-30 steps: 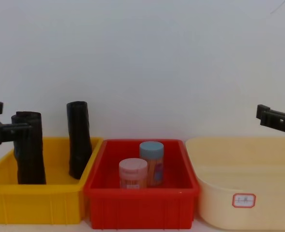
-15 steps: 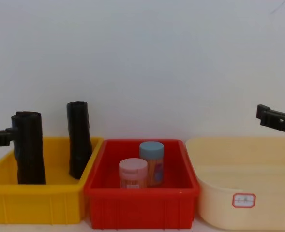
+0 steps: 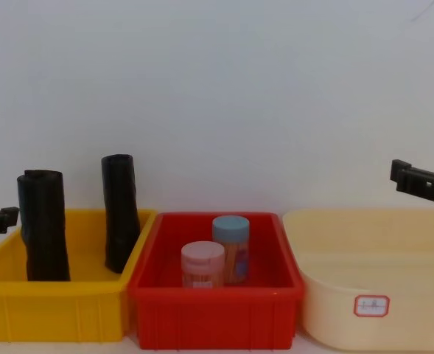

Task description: Pick up the garbage bag with the one hand and transfer it to the other hand.

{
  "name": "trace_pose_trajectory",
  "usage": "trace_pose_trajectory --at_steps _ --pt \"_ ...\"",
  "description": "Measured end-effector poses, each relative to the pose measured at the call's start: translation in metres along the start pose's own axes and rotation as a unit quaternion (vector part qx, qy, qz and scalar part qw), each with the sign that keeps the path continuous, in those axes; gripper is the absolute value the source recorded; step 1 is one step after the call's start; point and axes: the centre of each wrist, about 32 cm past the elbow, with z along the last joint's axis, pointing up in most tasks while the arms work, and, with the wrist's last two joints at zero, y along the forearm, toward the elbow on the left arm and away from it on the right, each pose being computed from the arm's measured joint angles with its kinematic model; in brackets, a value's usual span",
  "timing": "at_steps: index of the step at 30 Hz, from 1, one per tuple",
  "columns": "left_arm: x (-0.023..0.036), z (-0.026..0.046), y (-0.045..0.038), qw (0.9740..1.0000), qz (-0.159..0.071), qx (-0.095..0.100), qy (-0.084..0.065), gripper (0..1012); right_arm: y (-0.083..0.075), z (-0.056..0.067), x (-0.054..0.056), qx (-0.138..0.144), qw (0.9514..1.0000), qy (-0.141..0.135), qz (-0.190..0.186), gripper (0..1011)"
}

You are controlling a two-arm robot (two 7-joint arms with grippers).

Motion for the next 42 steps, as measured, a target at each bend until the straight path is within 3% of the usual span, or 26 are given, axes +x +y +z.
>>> trace_pose_trajectory --at_steps 10,21,27,42 --pt "0.0021 0.0009 -0.0080 0.9998 -0.013 0.002 0.012 1001 0.000 0.000 0.000 0.000 1.0000 0.000 0.000 1001" --pt "-0.0001 0.0003 -0.0205 0.9992 -0.023 0.008 0.030 1001 0.000 0.000 0.000 0.000 1.0000 0.000 0.000 1001" --pt "-0.0048 -0.0005 -0.0306 0.9988 -0.026 0.014 0.039 1001 0.000 0.000 0.000 0.000 1.0000 0.000 0.000 1001" --pt "-0.0158 0.0033 -0.0507 0.9987 -0.027 0.016 0.039 1001 0.000 0.000 0.000 0.000 1.0000 0.000 0.000 1001"
